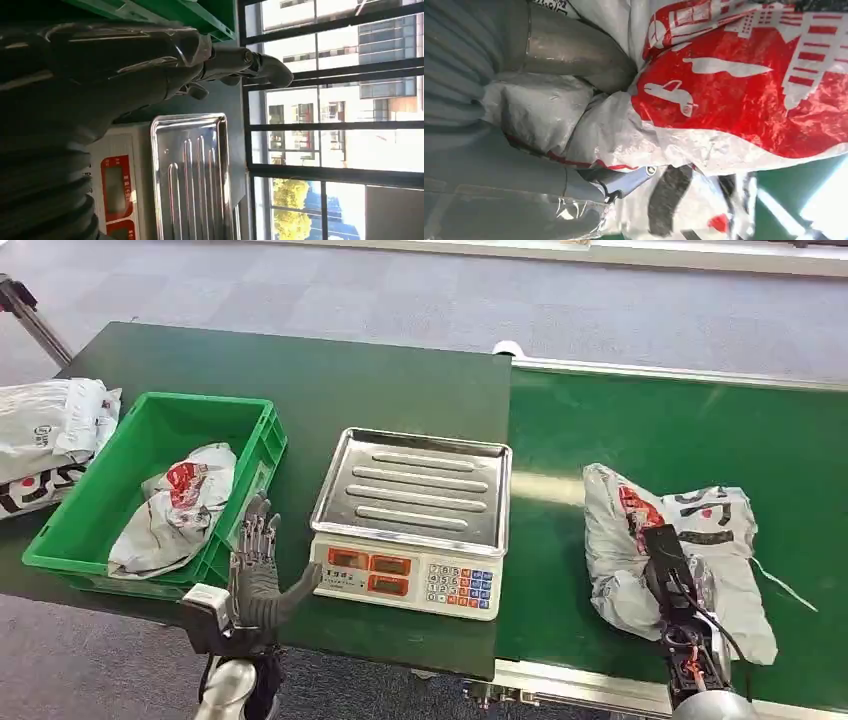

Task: Moved the parcel from conveyor to table for the left to box.

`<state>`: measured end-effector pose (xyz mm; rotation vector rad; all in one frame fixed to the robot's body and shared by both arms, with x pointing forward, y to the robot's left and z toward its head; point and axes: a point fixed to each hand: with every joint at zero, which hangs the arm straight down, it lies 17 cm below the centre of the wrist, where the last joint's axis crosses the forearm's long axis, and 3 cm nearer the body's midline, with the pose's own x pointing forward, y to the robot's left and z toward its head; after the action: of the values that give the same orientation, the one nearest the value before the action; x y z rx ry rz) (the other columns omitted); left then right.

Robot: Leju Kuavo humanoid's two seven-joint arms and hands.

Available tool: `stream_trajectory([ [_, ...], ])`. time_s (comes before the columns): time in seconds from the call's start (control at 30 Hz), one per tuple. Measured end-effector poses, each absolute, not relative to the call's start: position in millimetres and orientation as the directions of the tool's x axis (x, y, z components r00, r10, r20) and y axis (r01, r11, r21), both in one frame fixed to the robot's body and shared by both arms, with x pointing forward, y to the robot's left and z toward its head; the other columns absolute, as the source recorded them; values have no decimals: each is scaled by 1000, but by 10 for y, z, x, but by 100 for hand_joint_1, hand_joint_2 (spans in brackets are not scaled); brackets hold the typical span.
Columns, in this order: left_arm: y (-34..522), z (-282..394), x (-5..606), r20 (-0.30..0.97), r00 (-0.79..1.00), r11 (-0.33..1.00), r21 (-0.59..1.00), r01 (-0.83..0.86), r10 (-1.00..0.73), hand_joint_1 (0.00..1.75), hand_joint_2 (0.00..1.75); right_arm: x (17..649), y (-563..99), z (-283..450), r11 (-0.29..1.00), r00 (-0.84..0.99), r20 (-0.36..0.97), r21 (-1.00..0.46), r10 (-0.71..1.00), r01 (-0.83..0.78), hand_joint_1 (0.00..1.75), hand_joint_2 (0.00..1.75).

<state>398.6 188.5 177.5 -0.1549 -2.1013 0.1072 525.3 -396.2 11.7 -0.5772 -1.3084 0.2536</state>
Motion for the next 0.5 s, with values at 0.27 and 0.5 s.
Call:
stream_trajectory([
  [0.27,1885,1864,3974,835,-521,984,-154,89,178,0,175,5240,-4066,1243,826,-166,887,-315,432,468,175,175],
  [0.5,1908,1971,4025,820,-542,983,-165,85,184,0,175,4877,-3662,2273,745,-399,690,-311,604,591,175,175],
])
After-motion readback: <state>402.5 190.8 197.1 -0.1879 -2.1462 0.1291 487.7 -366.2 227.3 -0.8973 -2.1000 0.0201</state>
